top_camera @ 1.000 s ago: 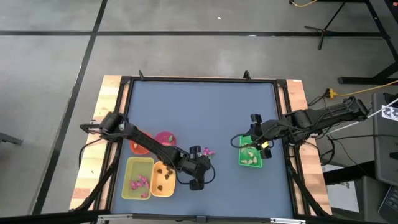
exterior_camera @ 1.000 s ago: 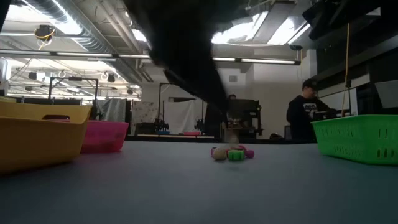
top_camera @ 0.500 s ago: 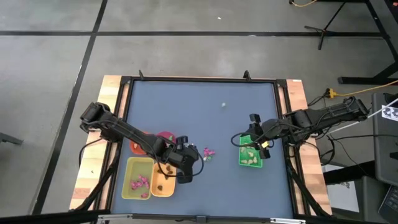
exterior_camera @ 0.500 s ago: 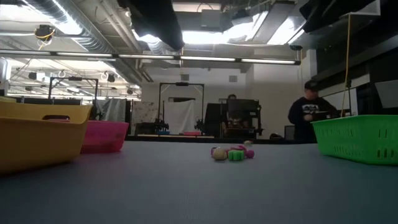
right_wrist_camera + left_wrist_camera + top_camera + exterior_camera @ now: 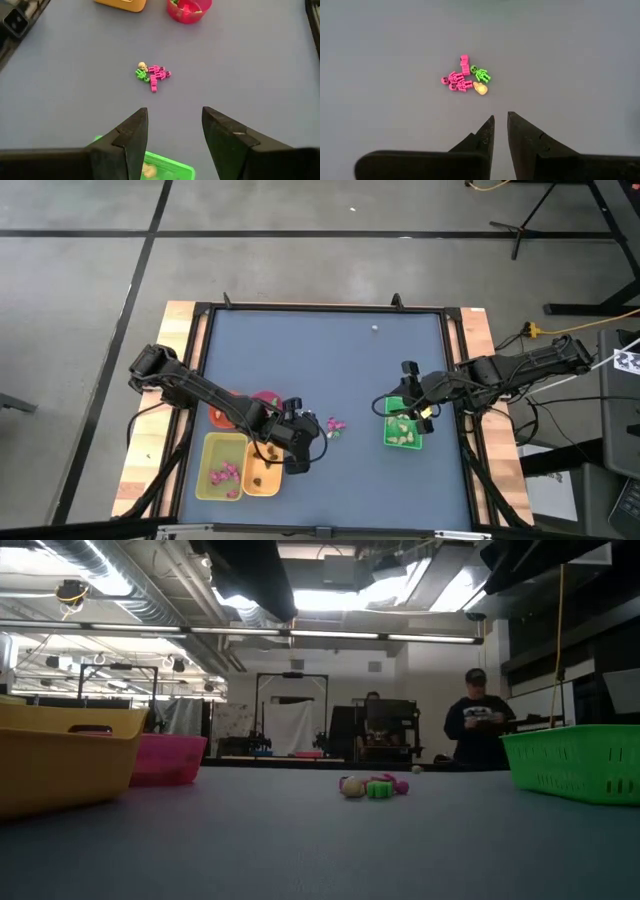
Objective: Sort Halloween decoration
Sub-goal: Put the white skull toy into the orange bowl
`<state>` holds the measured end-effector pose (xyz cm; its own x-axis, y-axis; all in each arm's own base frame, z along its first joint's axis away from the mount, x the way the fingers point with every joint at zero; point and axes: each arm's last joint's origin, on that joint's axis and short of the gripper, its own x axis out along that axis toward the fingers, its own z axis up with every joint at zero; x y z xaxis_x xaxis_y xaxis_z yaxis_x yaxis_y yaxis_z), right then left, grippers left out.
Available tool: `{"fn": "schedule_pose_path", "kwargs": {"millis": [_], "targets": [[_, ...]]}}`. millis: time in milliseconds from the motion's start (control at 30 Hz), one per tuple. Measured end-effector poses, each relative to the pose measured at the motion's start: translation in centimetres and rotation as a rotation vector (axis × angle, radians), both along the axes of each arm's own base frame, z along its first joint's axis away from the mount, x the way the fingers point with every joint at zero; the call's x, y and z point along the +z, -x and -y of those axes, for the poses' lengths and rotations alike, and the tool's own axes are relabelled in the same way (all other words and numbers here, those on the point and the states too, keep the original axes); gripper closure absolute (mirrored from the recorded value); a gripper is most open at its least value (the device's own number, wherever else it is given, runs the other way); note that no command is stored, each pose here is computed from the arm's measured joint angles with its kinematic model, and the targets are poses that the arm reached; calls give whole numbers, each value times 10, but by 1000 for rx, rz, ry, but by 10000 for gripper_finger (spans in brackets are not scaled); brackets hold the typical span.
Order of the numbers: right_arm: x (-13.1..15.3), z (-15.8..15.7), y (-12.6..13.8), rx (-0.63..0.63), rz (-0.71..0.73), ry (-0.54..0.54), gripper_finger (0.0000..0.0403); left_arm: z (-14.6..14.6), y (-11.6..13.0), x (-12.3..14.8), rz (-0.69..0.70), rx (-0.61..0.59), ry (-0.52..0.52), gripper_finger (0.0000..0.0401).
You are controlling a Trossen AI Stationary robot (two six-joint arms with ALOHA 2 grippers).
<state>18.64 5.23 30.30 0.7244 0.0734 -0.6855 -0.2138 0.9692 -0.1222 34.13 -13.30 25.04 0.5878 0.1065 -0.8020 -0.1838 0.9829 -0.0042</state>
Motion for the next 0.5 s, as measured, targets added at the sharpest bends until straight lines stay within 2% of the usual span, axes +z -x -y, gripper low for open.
{"fn": "schedule_pose_path", "kwargs": {"millis": [67, 133, 300, 367, 500], "targets": [[0, 0, 0, 21, 6, 44, 217, 0, 0, 0, 0, 1, 0, 358], [0, 3, 0, -16, 22, 119, 217, 0, 0, 0, 5, 14, -1, 348], [3, 17, -1, -286, 72, 348, 217, -3, -1, 1, 23, 58, -27, 303], [3, 27, -3, -351, 67, 367, 217, -4, -1, 1, 23, 60, -28, 283], [1, 56, -7, -426, 19, 328, 217, -6, -2, 1, 23, 66, -29, 253]]}}
